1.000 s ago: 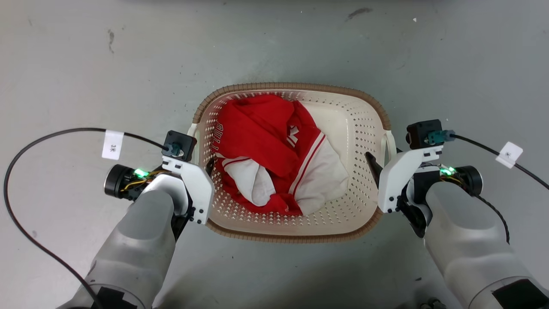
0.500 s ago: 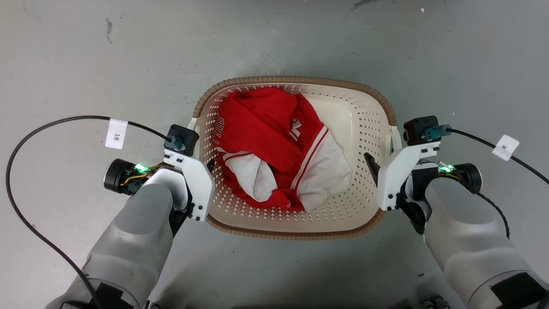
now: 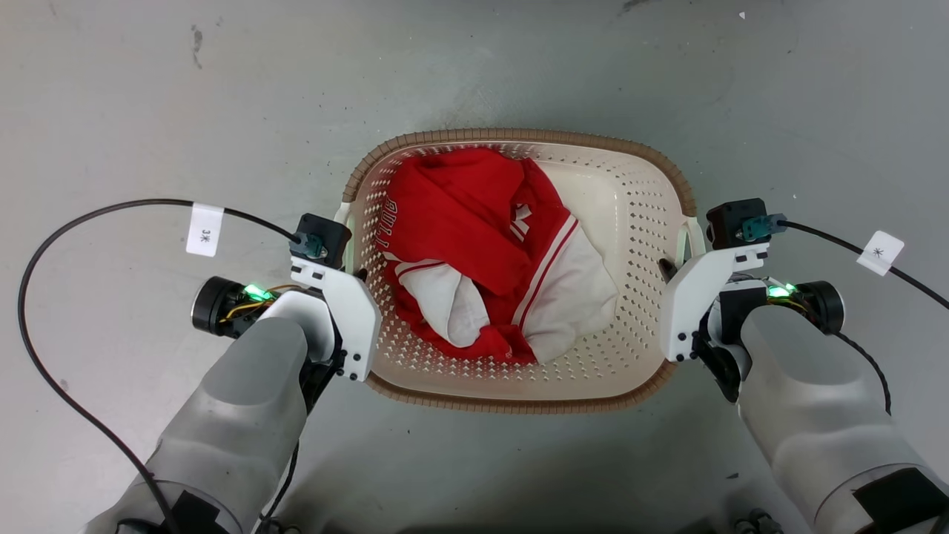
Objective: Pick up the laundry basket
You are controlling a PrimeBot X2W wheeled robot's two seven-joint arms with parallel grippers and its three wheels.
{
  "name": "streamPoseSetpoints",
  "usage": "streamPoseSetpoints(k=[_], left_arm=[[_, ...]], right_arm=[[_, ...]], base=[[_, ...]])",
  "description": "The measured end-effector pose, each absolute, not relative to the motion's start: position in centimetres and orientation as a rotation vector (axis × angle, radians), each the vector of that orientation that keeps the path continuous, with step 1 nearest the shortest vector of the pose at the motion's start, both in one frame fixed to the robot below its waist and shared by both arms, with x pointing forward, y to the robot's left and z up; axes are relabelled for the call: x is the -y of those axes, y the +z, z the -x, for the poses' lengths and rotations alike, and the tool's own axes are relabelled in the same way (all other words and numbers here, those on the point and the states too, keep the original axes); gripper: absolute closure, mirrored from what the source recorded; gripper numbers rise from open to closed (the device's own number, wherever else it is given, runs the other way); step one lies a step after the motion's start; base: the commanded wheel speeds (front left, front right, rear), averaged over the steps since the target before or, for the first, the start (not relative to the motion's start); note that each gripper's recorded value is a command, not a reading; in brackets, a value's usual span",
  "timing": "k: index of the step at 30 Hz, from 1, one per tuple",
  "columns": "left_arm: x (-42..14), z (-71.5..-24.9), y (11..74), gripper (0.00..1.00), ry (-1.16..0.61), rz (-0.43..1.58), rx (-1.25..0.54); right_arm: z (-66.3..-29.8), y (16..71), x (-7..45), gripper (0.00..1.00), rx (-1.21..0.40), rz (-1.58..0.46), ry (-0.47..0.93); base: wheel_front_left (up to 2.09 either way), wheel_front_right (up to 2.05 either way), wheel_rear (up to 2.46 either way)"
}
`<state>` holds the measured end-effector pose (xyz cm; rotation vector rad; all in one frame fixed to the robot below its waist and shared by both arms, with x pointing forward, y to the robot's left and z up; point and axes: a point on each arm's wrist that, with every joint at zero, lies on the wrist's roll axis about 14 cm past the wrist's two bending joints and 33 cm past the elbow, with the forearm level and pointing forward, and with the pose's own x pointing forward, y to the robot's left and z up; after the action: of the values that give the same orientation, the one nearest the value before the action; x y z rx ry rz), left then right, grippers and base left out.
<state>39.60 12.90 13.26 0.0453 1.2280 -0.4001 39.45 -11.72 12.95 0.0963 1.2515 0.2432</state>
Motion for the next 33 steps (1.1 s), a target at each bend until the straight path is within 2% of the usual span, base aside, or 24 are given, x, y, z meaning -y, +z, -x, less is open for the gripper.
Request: streamPoseSetpoints(k=[7,13,24,33], left_arm=[[-12.8,-39.7,14.2,1.0,-0.41,-0.042,-1.228],[-12.4,-39.4,17.1,1.0,-0.433,-0.051,-1.237],[-12.1,-39.4,24.5,1.0,-0.483,-0.111,-1.247],[-12.8,-38.3,31.0,1.0,-0.503,-0.176,-1.25]], right_arm=[[-40.0,13.8,12.0,1.0,-1.245,-0.081,0.241],[-39.4,16.7,12.8,1.0,-1.325,0.001,0.265],[-39.9,24.2,13.6,1.0,-1.376,0.093,0.262],[-38.8,30.4,13.3,1.0,-1.369,0.111,0.261]], base=[[0.0,0.0,0.0],[0.0,0.0,0.0],[0.0,0.0,0.0],[0.0,0.0,0.0]])
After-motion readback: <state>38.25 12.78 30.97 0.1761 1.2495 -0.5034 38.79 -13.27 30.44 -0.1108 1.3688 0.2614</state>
